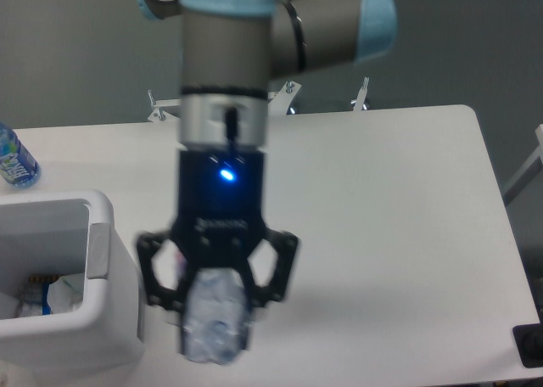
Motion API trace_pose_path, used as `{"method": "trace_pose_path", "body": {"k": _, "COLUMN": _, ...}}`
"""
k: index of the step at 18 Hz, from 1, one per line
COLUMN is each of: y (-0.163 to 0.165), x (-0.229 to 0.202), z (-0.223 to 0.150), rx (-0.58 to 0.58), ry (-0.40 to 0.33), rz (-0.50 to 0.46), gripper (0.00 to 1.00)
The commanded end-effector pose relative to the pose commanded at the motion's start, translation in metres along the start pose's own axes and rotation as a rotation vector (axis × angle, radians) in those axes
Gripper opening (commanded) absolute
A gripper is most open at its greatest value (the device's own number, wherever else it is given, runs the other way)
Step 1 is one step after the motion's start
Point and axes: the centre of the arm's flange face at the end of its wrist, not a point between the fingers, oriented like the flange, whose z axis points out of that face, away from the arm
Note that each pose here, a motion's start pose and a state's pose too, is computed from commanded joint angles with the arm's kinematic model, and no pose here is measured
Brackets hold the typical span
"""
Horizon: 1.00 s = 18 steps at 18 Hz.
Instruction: Place the trash in the trash can
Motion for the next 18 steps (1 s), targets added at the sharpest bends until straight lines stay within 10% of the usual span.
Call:
{"method": "trace_pose_path", "body": {"k": 11, "y": 0.077, "x": 0.120, "z": 0.039, "rx": -0.138, "ry": 0.144, "rz": 0.083, "gripper": 0.55}}
{"method": "trace_pose_path", "body": {"k": 15, "y": 0.086, "x": 0.121, "z": 0.051, "rx": -0.155, "ry": 0.146, "rz": 0.121, "gripper": 0.98}}
{"method": "trace_pose_path", "body": {"k": 18, "y": 0.080, "x": 0.121, "z": 0.043, "rx": -0.142, "ry": 0.147, "rz": 0.126, "gripper": 1.00}}
